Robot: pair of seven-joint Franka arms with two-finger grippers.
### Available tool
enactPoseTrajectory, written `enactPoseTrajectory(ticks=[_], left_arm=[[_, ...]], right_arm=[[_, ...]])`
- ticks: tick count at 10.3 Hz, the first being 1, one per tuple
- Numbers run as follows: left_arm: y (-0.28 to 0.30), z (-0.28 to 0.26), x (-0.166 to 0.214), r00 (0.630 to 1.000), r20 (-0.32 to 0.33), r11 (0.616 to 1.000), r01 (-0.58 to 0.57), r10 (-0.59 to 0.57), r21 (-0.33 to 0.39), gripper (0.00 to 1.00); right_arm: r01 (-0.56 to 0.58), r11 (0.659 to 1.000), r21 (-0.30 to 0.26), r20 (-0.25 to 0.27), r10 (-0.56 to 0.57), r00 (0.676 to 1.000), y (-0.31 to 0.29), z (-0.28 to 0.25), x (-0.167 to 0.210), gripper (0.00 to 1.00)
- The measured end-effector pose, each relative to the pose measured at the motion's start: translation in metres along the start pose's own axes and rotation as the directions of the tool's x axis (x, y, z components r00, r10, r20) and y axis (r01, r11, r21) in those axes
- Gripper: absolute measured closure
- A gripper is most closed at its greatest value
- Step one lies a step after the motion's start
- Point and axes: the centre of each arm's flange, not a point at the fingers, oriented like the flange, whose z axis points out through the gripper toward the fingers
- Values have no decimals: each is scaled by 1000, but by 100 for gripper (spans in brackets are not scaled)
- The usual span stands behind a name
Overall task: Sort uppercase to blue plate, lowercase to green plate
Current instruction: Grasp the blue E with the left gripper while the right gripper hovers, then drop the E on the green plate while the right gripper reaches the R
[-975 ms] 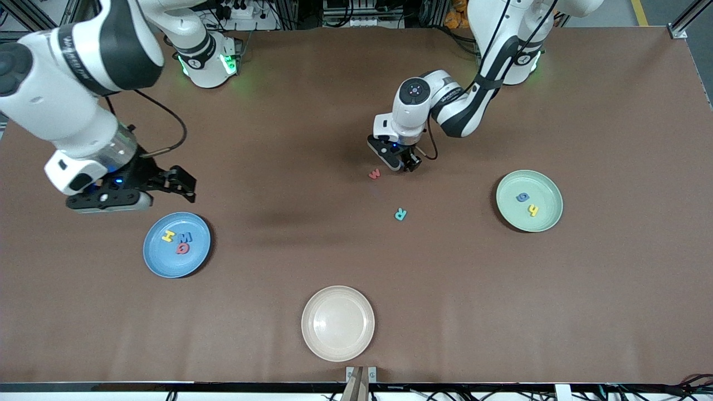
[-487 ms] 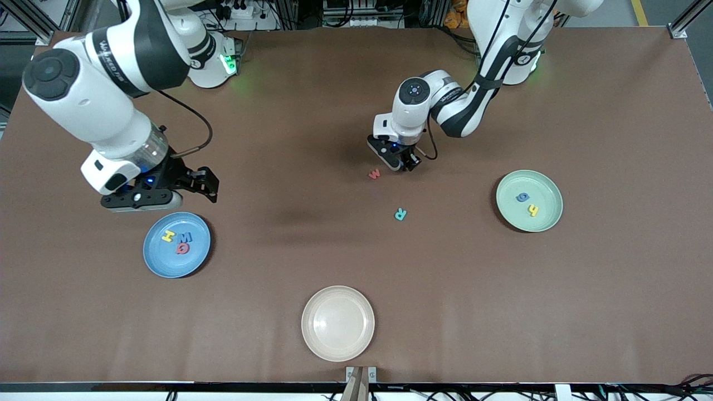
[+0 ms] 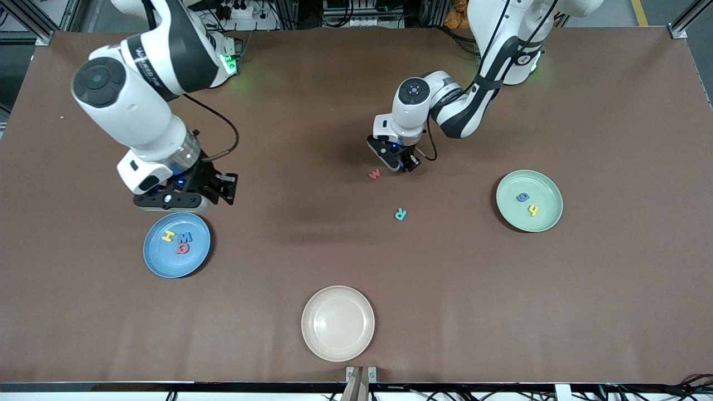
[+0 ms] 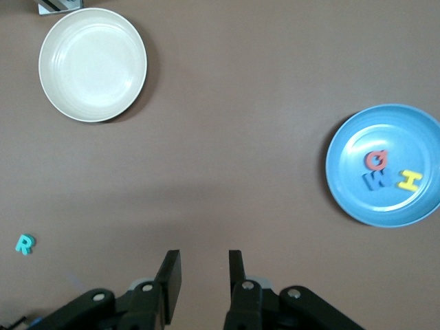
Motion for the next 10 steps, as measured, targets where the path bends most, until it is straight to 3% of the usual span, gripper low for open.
enactPoseTrajectory(ticks=[1,5,8,9,10], left_arm=[[0,0,2,1000,-2,1000,0,0,0,41],[-1,4,7,1000,-3,1000,-1,1,-2,43],[0,3,8,1000,-6,1000,-6,6,0,55],[0,3,8,1000,-8,1000,-6,6,0,58],[0,1,9,1000,-10,1000,-6,6,1,72]], right_arm=[[-39,999,-8,-12,39,999,-11,6,-1,55],[-104,995,-3,-30,104,994,-28,23,-2,55],[-114,994,-5,-26,113,993,-30,26,-2,57],[-117,993,-4,-26,117,993,-30,26,-2,62],[-120,993,-4,-27,120,992,-31,26,-2,66]])
